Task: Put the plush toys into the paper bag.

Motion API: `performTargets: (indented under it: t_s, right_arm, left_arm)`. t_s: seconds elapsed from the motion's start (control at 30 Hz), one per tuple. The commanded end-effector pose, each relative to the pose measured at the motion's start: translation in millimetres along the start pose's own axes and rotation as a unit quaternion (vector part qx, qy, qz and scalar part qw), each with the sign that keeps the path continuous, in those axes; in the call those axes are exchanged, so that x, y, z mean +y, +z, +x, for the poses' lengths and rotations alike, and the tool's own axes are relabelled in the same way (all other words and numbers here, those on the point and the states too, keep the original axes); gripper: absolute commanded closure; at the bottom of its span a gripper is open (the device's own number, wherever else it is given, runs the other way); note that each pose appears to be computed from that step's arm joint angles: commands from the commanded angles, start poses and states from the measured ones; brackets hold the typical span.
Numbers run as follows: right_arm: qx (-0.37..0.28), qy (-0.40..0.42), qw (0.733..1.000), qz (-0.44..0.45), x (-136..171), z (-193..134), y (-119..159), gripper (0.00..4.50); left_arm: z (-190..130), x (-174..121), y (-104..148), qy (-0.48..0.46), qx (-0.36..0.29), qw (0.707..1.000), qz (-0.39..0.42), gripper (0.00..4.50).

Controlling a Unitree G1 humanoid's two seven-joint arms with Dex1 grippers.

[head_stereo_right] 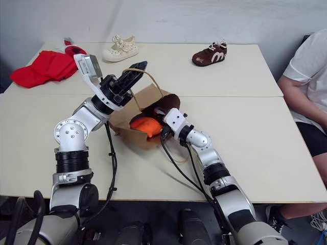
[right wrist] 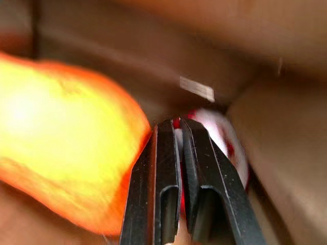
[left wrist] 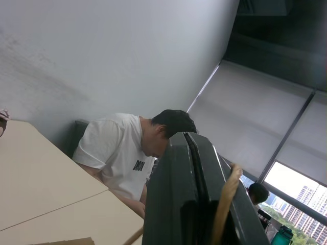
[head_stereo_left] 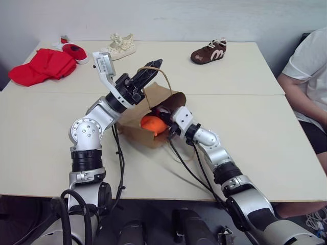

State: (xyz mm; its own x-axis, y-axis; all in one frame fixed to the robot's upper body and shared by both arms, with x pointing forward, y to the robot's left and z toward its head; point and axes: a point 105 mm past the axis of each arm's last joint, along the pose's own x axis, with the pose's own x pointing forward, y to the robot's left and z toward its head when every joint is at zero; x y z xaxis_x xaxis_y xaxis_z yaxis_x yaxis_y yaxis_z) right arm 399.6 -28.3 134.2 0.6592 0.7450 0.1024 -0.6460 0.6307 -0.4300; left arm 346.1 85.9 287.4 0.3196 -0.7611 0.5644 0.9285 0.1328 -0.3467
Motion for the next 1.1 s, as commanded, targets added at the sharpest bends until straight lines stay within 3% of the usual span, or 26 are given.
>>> performTargets:
  t_s: [0.03, 0.07, 0.1, 0.2, 0.3, 0.47, 0.6, 0.73, 0.8, 0.9, 1.1]
  right_arm:
    - [-0.032, -0.014, 0.999, -0.005, -8, 2, 17, 4.47]
    - [-0.025, 0.005, 1.000, 0.003, -3, 0, 15, 4.47]
    - [-0.026, 0.017, 1.000, 0.002, -1, -2, 17, 3.99]
    - [-0.031, 0.054, 0.998, 0.019, 5, -11, 26, 3.14]
    - [-0.049, 0.084, 0.992, 0.076, -3, -29, 52, 2.14]
    - [-0.014, 0.154, 0.977, 0.149, -16, -72, 75, 0.35]
    - [0.032, 0.202, 0.939, 0.276, -18, -118, 83, 0.35]
    - [0.200, 0.143, 0.895, 0.372, -18, -164, 39, 0.35]
    - [0.236, 0.119, 0.865, 0.425, -11, -175, 24, 0.35]
    - [0.282, 0.076, 0.840, 0.457, -1, -173, 4, 0.35]
    - [0.265, 0.094, 0.804, 0.524, 28, -142, 8, 0.35]
  left_arm:
    - [2, -11, 14, -0.024, -0.012, 0.999, 0.023, 4.50]
    - [2, -11, 14, -0.023, -0.013, 0.999, 0.024, 4.50]
    - [1, -11, 14, -0.021, -0.014, 0.999, 0.026, 4.50]
    - [1, -10, 14, -0.018, -0.017, 0.999, 0.028, 4.50]
    - [-1, -8, 14, -0.013, -0.017, 0.999, 0.030, 4.50]
    - [-2, -7, 13, -0.008, -0.014, 0.999, 0.035, 4.50]
    - [-3, -7, 12, -0.006, -0.014, 0.999, 0.035, 4.50]
    - [-1, -10, 14, -0.014, -0.016, 0.999, 0.027, 4.50]
    - [-1, -11, 17, -0.018, -0.024, 0.999, 0.021, 4.50]
    - [-4, -8, 16, -0.012, -0.020, 1.000, 0.017, 4.50]
    - [-3, -7, 15, -0.011, -0.016, 1.000, 0.021, 4.50]
